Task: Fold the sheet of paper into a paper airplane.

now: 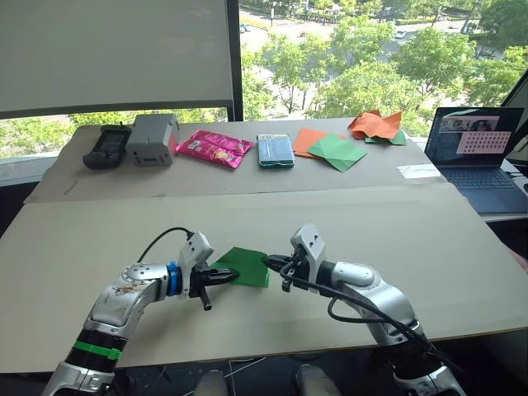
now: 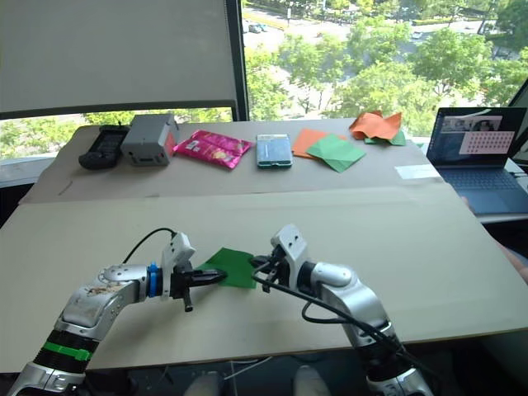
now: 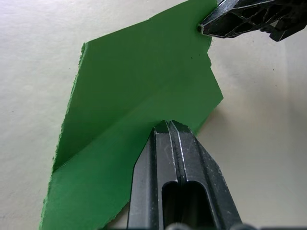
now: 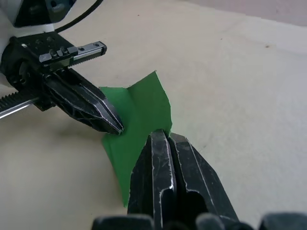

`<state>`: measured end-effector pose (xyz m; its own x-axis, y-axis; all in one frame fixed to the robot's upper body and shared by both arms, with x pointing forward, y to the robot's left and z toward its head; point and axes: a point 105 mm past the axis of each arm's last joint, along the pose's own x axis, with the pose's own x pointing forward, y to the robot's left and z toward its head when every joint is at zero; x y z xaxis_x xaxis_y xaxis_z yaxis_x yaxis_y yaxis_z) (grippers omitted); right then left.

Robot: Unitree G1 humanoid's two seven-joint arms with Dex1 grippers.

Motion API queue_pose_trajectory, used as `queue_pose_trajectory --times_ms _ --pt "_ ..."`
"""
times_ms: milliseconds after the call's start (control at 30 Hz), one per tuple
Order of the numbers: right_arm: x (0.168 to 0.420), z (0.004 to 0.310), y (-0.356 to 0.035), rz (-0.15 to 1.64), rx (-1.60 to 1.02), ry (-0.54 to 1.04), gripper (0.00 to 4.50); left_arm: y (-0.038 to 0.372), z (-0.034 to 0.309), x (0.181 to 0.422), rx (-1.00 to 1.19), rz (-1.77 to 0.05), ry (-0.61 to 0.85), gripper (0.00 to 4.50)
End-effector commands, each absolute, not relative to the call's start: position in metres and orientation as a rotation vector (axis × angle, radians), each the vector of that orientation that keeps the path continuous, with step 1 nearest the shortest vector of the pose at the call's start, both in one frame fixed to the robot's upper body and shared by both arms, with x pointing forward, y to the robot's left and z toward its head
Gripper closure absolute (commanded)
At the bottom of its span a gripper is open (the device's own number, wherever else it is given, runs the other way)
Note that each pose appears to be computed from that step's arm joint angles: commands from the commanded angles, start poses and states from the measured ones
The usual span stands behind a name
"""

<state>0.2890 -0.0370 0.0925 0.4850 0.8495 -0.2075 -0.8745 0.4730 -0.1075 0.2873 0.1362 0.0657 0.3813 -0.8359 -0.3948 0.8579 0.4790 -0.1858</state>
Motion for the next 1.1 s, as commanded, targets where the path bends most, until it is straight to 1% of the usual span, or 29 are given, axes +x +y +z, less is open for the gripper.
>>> queue_pose_trajectory --times_ms 33,100,167,233,333,500,667,767,867,967,1100 --pt "0.28 0.107 -0.028 1.104 -0.422 -0.095 4.48 0.138 0.075 0.287 0.072 -1.088 0.443 4.5" --pt "0.275 0.102 -0.026 1.126 -0.576 -0.175 4.48 0.139 0.075 0.287 0.072 -1.086 0.444 4.5" --pt "0.274 0.094 -0.024 1.142 -0.717 -0.223 4.48 0.14 0.076 0.287 0.071 -1.079 0.444 4.5" --pt "0.271 0.089 -0.023 1.169 -0.788 -0.253 4.48 0.143 0.077 0.287 0.07 -1.07 0.447 4.5" --pt "0.271 0.078 -0.025 1.19 -0.869 -0.244 4.48 0.148 0.081 0.284 0.051 -1.047 0.444 4.5" --pt "0.274 0.071 -0.029 1.18 -0.899 -0.223 4.48 0.158 0.086 0.277 0.021 -1.008 0.445 4.5" --pt "0.272 0.073 -0.027 1.204 -1.044 -0.302 4.48 0.175 0.096 0.276 -0.035 -0.949 0.436 4.5" --pt "0.273 0.072 -0.027 1.214 -1.086 -0.31 4.48 0.179 0.104 0.278 -0.027 -0.944 0.426 4.5" --pt "0.274 0.071 -0.027 1.22 -1.08 -0.292 4.48 0.174 0.112 0.286 -0.018 -0.952 0.393 4.5" --pt "0.275 0.068 -0.028 1.218 -1.086 -0.276 4.48 0.159 0.117 0.29 -0.033 -0.999 0.37 4.5" --pt "0.275 0.062 -0.03 1.226 -1.064 -0.224 4.48 0.145 0.101 0.295 0.012 -1.023 0.397 4.5"
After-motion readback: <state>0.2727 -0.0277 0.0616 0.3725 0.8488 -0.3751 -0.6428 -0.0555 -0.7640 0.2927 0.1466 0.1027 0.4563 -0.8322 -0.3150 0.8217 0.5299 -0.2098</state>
